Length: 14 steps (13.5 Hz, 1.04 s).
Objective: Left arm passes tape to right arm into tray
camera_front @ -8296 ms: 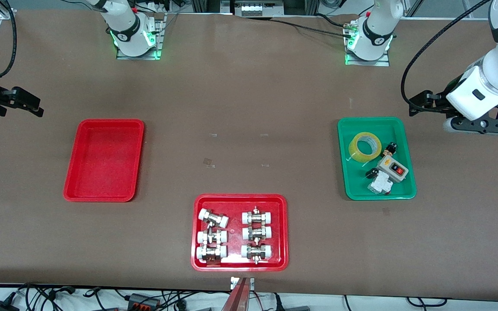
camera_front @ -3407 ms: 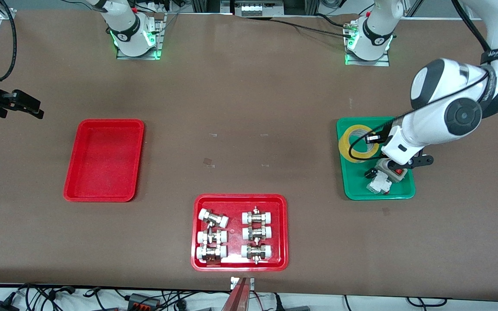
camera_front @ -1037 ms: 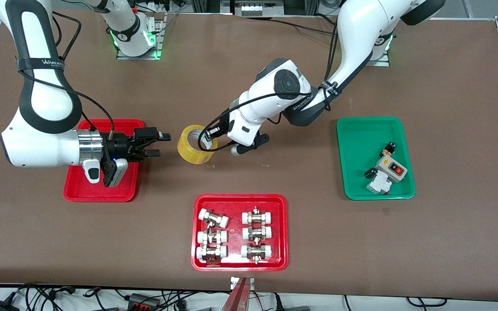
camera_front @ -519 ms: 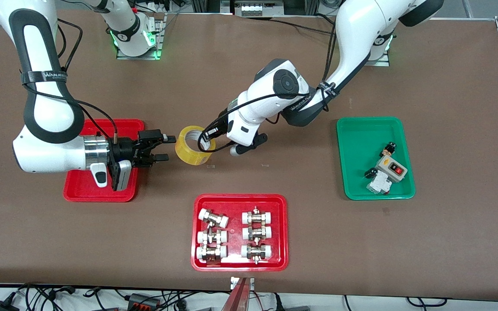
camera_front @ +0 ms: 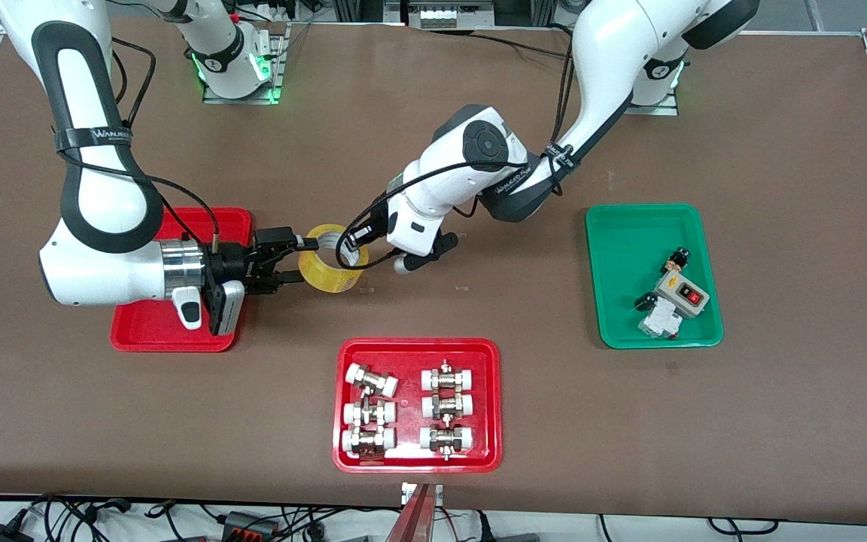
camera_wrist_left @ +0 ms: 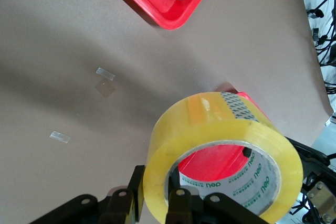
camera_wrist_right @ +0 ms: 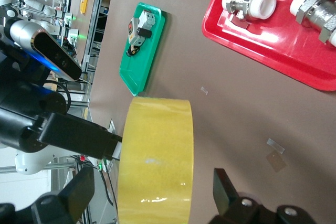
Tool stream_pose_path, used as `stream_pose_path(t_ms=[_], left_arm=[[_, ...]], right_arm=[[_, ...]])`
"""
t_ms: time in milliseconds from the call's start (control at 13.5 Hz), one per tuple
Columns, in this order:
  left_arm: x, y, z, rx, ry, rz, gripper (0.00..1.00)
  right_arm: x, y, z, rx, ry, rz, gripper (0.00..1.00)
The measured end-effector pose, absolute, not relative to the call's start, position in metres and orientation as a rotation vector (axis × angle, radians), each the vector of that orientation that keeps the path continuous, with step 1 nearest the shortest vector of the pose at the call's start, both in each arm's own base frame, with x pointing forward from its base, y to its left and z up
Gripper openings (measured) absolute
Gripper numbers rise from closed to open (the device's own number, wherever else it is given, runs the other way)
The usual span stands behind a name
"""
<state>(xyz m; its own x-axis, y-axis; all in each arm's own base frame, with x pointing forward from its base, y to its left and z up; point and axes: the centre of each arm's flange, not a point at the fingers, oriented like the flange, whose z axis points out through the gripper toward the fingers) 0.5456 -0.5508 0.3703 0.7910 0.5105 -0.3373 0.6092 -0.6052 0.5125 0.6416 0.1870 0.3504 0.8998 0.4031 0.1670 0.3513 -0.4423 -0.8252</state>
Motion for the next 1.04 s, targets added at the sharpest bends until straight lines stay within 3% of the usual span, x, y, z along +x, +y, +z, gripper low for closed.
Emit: stream_pose_path(t_ms=[148,296,519,1037], left_arm=[[0.5471,-0.5498,0.3705,2.35,0.83,-0.204,0.22],[0.5475,-0.5495,0.3705,2.35,0.831,-0.203,0.22],[0.5484,-0.549,0.3712,2.348,0.833,-0.201,0.22],[0.5498,-0.5479,0.3713,2.343,0.844,-0.201,0.22]], right_arm=[[0.6415,0.1874,0.3503,-2.068,-0.557,0.059,1.0],[0.6415,0.1875,0.3504,-2.067,-0.561,0.056,0.93],[0.6416,0.1873,0.3505,-2.066,-0.561,0.055,0.57],[0.6423,0.1878,0.3514,-2.067,-0.561,0.051,0.54]])
